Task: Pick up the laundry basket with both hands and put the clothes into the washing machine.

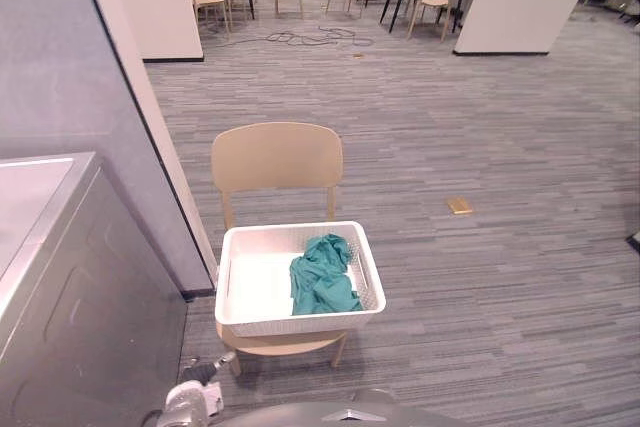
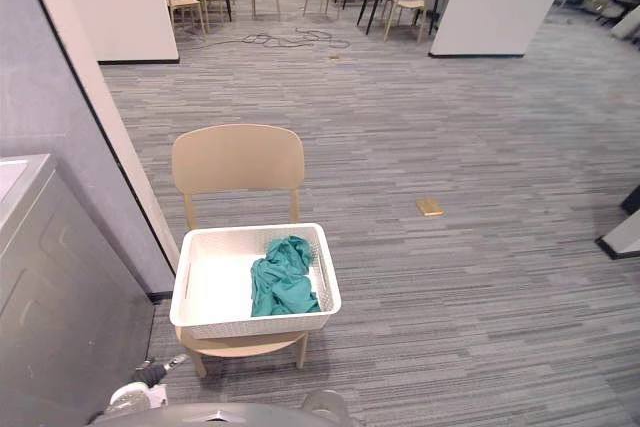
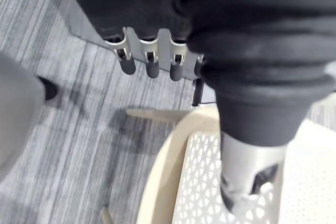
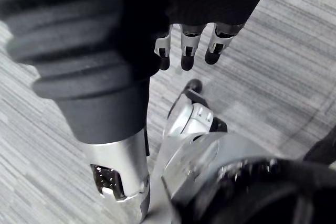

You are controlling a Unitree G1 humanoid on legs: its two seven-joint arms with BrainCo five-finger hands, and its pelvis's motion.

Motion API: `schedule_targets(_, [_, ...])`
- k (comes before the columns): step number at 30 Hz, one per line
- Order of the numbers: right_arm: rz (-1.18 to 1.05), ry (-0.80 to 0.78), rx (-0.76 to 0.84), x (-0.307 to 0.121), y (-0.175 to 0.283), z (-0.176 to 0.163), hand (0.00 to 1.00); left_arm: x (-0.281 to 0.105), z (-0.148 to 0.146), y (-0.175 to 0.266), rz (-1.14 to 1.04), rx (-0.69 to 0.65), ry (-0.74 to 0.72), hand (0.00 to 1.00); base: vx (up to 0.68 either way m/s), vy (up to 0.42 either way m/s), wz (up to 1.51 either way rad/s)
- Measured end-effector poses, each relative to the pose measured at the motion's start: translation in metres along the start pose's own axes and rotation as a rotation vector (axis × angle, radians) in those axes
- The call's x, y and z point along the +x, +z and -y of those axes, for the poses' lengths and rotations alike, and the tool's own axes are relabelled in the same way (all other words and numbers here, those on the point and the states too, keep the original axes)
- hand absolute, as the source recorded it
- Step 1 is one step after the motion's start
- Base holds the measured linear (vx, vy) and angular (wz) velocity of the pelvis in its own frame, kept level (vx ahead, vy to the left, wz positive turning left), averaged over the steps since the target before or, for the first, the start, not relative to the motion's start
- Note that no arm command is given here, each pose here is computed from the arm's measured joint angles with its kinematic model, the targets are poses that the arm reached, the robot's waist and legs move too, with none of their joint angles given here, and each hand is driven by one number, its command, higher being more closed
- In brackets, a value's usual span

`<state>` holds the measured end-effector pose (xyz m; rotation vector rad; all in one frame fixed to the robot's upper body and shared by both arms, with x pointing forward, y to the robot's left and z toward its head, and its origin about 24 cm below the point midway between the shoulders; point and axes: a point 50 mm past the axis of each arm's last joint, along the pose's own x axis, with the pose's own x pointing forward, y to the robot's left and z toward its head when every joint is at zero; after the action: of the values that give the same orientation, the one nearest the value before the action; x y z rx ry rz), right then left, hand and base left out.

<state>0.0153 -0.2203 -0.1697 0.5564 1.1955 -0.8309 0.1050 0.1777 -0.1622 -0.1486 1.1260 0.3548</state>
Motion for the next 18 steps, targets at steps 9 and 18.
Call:
schedule_targets(9, [0.198,0.163,-0.111,-0.006,0.055,-0.05,0.0,-0.002,-0.01,-0.013,-0.031,-0.045,0.041,0.0,-0.02,-0.195,0.48])
schedule_targets(18, [1.063,0.631,0.062,-0.146,0.185,-0.125,0.0,-0.003,-0.015,-0.012,-0.004,0.102,0.067,0.0,-0.01,-0.042,0.42])
